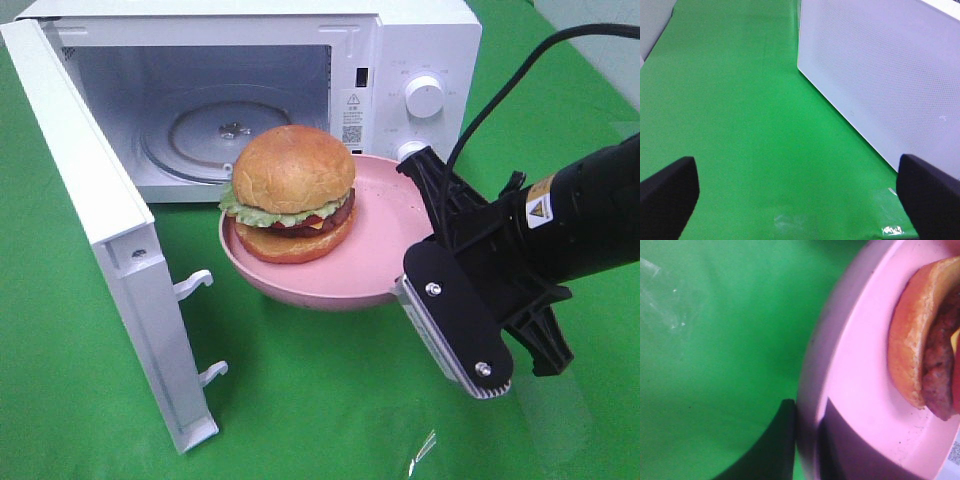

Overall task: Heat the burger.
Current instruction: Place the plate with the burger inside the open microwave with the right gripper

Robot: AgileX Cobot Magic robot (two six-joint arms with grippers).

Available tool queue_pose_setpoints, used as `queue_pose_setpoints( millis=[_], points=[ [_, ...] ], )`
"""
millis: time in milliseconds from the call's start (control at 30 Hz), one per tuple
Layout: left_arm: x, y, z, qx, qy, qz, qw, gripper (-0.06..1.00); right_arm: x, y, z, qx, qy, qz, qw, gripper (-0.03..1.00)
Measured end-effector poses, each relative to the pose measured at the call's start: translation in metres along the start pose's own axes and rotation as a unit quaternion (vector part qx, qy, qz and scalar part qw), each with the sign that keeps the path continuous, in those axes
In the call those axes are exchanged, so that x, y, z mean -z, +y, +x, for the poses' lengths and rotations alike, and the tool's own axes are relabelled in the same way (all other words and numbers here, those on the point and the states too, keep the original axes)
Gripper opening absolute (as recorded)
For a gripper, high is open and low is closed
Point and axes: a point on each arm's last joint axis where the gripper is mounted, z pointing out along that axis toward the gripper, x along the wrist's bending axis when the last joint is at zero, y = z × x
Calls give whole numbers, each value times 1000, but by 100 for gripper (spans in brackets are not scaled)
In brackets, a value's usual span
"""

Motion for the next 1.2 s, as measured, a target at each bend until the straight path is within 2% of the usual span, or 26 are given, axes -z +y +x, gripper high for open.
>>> queue_pose_setpoints(
  millis=[800, 1200],
  points=[
    [0, 0, 0, 0, 0, 0, 1000, 99, -36, 0, -47, -35, -8, -1, 999, 10],
    [0, 0, 0, 0, 0, 0, 1000, 99, -52, 6, -57, -29, 4, -6, 1000, 10]
  ],
)
